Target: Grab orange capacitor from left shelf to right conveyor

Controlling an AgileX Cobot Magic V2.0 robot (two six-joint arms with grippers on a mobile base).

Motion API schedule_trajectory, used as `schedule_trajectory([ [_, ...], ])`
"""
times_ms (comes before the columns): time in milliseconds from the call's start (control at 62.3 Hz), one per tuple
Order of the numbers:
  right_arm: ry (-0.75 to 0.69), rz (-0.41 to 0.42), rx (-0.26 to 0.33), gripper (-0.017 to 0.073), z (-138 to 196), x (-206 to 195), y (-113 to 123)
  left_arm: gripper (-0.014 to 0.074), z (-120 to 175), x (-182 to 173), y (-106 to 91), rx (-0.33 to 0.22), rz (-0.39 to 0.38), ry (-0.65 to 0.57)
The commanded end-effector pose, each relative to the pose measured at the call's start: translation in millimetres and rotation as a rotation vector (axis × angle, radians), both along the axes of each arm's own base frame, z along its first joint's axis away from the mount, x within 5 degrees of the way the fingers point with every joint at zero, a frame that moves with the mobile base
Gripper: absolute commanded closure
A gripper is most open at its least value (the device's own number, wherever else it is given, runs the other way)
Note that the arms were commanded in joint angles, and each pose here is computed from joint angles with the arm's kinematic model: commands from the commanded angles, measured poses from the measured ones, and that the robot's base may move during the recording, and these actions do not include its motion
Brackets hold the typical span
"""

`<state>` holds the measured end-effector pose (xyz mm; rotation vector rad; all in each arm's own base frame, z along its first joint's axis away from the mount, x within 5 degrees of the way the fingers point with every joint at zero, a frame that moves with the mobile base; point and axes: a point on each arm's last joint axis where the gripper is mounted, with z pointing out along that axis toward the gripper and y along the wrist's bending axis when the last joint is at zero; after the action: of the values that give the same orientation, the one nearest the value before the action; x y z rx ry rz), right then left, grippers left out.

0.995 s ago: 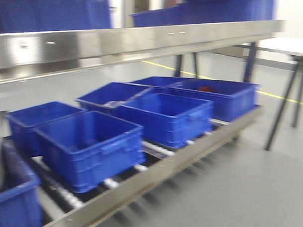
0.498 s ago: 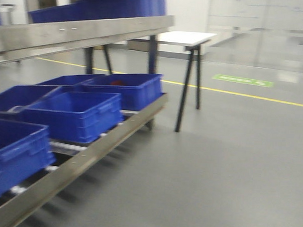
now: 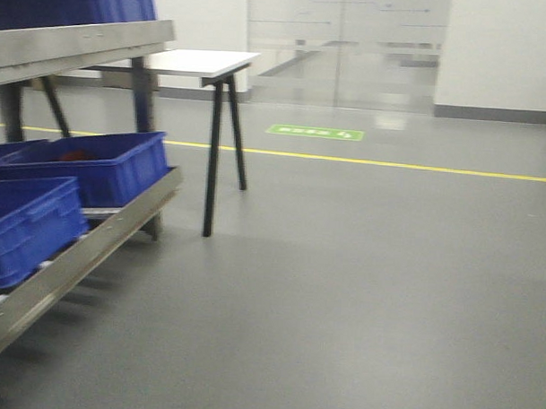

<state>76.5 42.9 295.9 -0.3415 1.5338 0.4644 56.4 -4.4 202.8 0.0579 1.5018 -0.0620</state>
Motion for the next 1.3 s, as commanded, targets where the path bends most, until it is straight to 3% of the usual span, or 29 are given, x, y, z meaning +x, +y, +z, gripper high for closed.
schedule_trajectory([
  [0,-0.071,0.043,0.011,0.0511,13.5,-2.5,3.2,0.0699,10.2,-0.4,0.0,-0.012,-0.002,-0.087],
  [1284,-0.071,0.043,0.011,0.0511,13.5,-2.5,3.2,0.0699,10.2,-0.4,0.0,-0.012,-0.002,-0.087],
])
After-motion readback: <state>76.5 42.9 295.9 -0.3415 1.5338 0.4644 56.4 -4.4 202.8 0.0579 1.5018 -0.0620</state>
